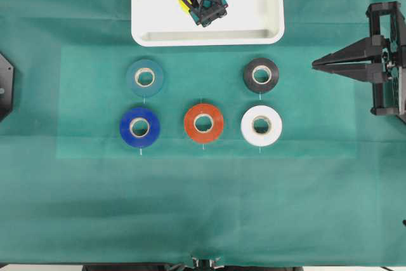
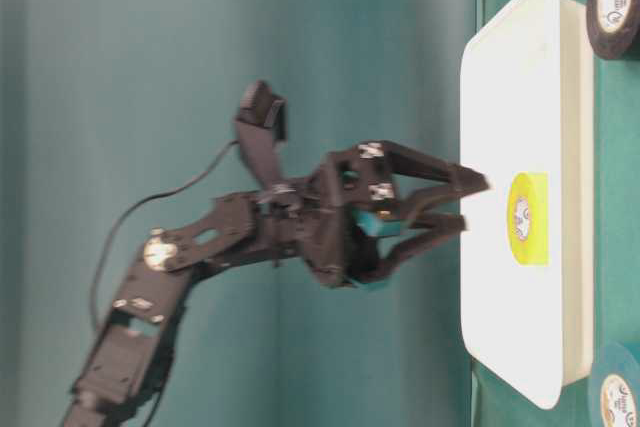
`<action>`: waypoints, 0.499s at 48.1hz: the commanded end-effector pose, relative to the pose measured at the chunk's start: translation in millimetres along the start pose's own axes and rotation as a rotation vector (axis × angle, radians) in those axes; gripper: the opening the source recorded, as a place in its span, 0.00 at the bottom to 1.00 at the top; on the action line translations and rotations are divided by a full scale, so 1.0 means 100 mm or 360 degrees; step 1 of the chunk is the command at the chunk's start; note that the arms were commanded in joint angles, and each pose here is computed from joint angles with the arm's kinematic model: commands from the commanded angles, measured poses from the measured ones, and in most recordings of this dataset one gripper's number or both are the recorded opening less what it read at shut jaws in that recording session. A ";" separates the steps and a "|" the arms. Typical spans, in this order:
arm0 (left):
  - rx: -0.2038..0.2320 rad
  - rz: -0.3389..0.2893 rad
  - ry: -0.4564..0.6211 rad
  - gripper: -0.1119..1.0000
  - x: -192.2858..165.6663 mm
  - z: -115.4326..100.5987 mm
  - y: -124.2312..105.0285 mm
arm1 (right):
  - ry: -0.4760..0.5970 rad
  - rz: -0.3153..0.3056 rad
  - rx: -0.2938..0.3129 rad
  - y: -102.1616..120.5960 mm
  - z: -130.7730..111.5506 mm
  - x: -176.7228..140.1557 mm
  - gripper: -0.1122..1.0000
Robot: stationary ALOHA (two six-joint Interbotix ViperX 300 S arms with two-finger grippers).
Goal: Place the tape from the fixed location into the white case.
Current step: 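Lower the yellow roll into the tray and open the left gripper, then raise the open left gripper away from the yellow roll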
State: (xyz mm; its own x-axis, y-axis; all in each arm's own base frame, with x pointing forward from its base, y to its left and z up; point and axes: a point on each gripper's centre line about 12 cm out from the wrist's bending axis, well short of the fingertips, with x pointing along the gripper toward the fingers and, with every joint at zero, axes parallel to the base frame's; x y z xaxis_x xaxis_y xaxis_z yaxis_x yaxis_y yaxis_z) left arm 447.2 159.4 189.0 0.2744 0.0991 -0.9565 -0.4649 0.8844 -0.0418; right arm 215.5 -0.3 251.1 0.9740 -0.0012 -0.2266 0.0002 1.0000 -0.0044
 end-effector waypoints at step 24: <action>0.0018 -0.0041 -0.0147 0.96 -0.95 0.12 -0.15 | -0.0024 0.0000 0.0005 0.00 0.06 0.01 0.10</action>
State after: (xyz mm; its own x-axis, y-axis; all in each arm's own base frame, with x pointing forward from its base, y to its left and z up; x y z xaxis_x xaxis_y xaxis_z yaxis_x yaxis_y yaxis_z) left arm 442.7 143.3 250.5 0.3054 0.0988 -0.9471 -0.4497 0.8917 -0.0520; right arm 215.5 -0.3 250.9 0.9736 -0.0012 -0.2281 0.0006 1.0000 -0.0029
